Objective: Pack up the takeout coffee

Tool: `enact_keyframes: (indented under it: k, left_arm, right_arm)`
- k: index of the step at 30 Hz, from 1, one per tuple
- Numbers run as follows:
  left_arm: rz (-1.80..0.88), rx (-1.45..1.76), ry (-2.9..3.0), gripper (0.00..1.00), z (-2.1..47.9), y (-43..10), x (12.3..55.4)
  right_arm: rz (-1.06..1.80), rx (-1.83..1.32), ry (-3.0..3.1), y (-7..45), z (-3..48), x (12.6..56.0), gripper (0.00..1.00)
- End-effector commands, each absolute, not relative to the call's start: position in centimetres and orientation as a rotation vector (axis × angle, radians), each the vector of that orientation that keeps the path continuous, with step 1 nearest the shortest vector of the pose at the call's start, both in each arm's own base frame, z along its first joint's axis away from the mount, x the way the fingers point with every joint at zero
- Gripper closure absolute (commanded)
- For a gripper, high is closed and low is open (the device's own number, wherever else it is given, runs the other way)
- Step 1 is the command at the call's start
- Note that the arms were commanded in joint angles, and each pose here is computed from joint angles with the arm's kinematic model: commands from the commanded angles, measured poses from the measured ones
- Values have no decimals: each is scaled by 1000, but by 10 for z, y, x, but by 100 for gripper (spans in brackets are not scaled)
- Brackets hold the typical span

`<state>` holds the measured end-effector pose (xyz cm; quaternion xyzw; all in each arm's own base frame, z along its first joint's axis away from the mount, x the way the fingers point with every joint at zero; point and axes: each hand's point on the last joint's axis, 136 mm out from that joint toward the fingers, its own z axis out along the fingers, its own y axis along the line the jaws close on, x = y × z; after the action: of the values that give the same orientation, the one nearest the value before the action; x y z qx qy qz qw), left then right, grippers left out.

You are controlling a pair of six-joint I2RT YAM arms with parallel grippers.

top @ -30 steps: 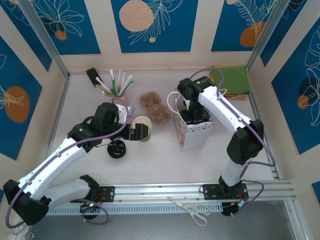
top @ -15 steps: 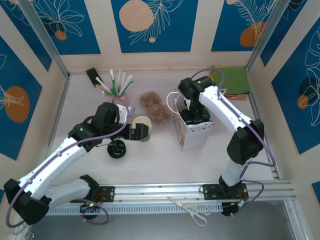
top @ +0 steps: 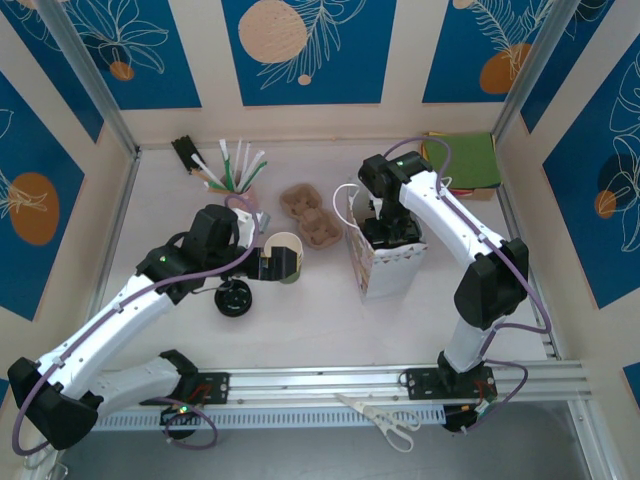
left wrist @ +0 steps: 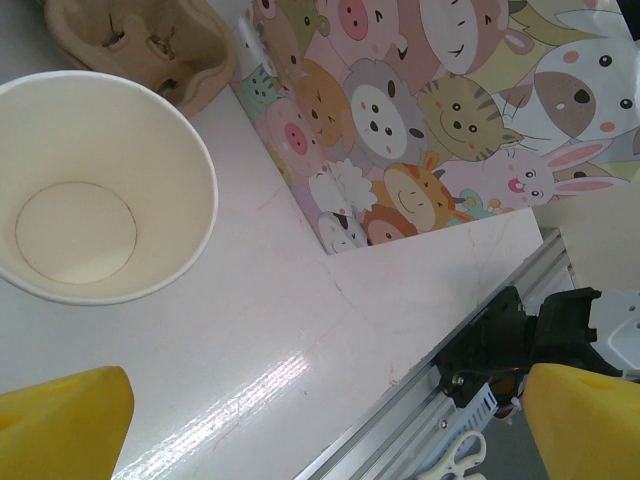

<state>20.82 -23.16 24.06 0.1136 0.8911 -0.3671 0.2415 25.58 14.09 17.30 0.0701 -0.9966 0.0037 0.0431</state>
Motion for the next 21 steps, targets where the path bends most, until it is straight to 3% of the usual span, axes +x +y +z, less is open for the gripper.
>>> enact_keyframes:
  k: [1, 21]
  left_arm:
    - [-1021, 321, 2427, 0, 244, -233, 210]
    - [-1023, 331, 2432, 0, 243, -236, 212]
  right_arm:
    - [-41, 182, -3056, 141, 180, 251, 35]
    - [-46, 176, -3059, 139, 179, 255, 35]
